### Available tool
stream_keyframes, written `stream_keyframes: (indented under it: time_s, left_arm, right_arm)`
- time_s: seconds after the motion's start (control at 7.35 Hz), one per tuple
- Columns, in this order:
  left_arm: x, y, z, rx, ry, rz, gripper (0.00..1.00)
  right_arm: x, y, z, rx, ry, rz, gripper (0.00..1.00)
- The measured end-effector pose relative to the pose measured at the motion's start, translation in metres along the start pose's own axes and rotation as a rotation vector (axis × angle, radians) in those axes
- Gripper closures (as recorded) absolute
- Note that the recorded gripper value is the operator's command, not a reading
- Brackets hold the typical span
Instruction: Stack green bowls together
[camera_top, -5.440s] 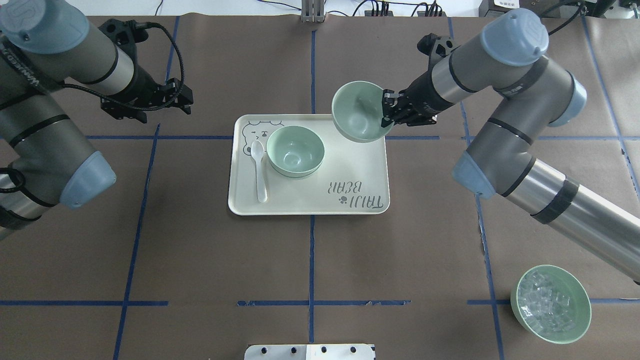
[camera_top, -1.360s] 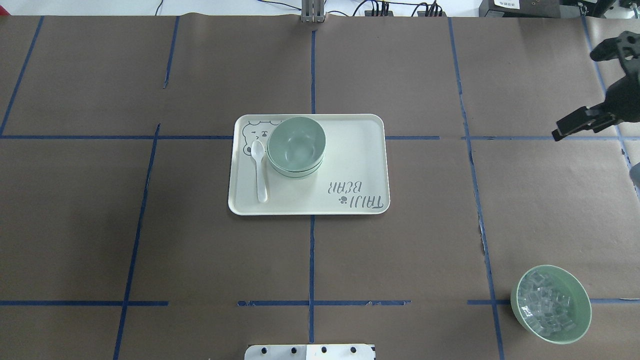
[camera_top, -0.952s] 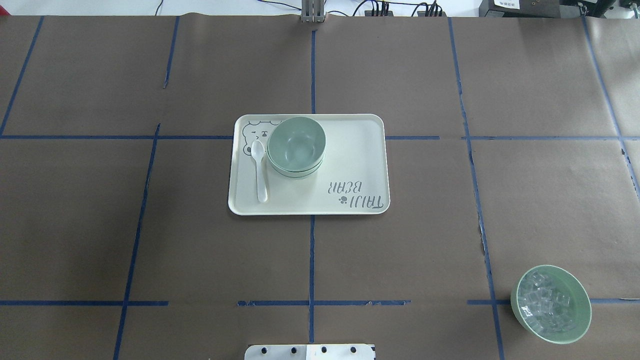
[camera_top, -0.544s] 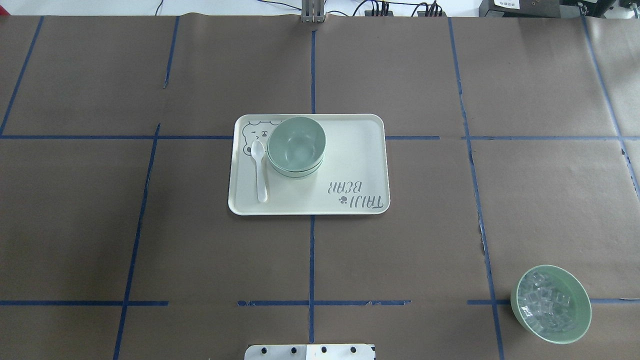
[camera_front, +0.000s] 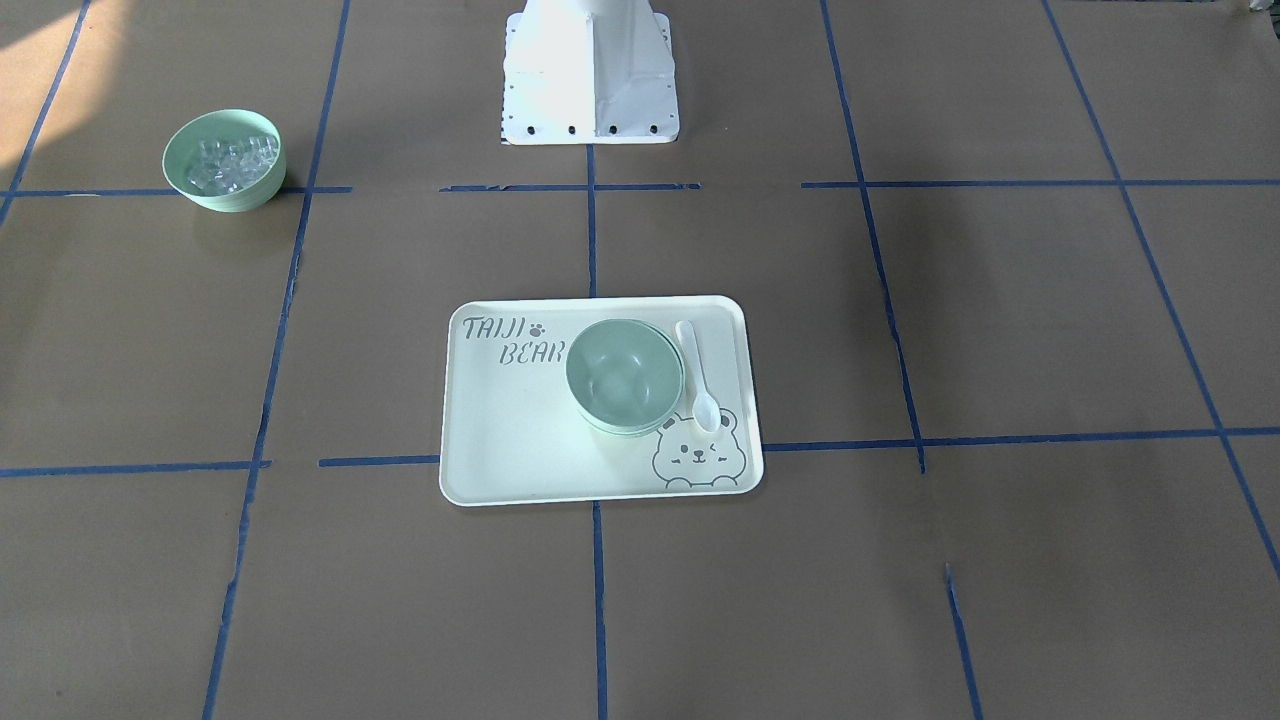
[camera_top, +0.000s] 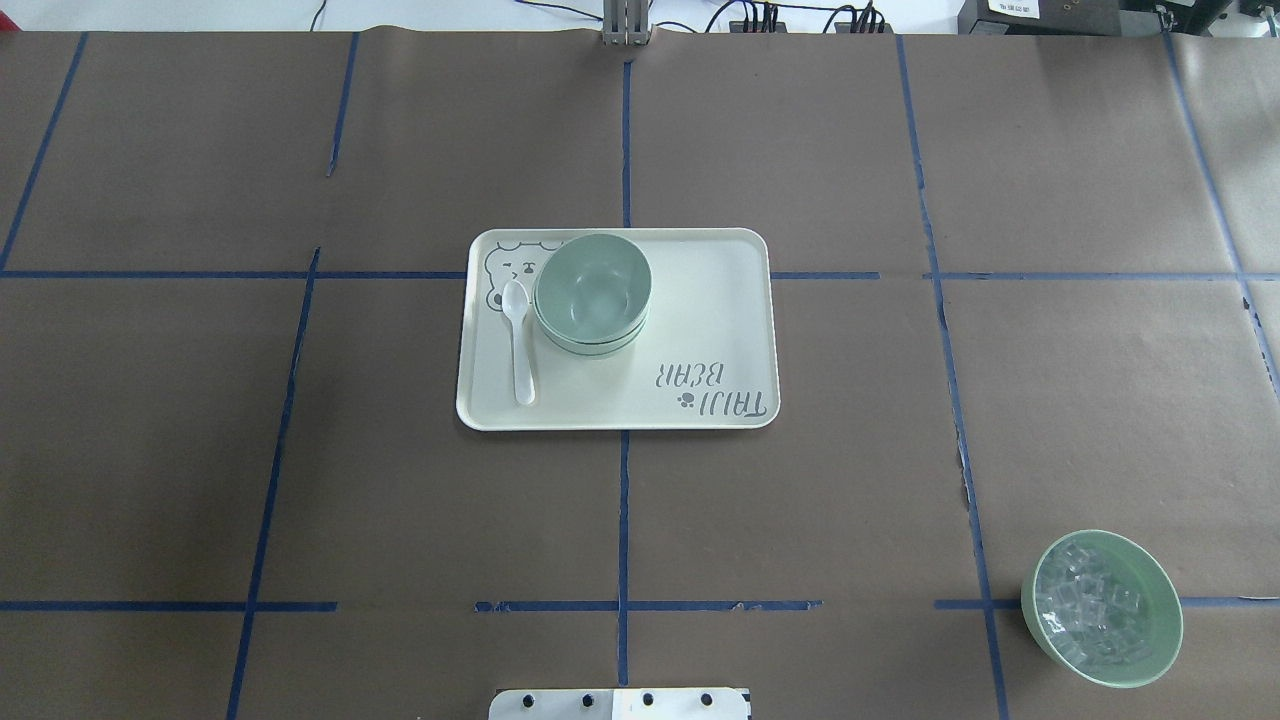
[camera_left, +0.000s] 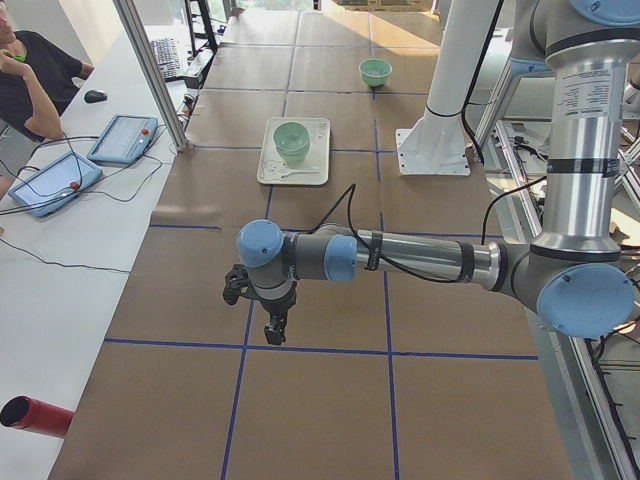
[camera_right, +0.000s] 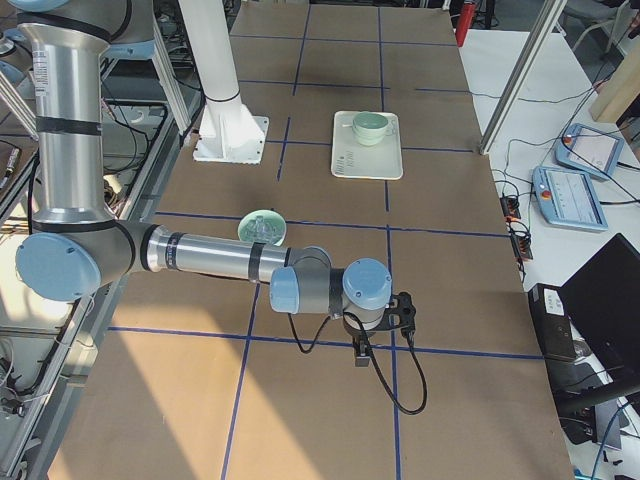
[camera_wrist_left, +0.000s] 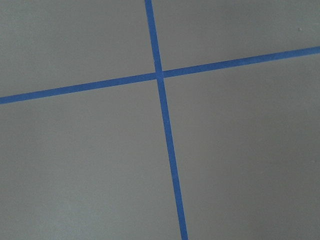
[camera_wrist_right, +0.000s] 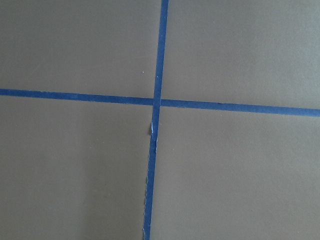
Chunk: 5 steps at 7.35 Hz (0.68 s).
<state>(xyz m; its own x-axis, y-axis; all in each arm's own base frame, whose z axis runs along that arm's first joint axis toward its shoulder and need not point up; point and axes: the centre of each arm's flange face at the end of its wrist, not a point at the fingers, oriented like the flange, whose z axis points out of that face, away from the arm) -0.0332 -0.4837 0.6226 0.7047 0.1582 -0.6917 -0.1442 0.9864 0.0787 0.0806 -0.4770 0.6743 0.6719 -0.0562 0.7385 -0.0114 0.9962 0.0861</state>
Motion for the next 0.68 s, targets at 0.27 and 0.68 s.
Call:
stream_keyframes:
  time_s: [0.27, 0.68]
  left_arm:
    - [-0.002, 0.001, 0.002, -0.005, -0.004, -0.006, 0.0]
    - [-0.003, 0.001, 0.003, -0.007, -0.007, -0.009, 0.0]
  right_arm:
    - [-0.001, 0.002, -0.015, 0.029, -0.019, 0.011, 0.0]
    - [-0.003, 0.003, -0.02, 0.03, -0.029, 0.02, 0.0]
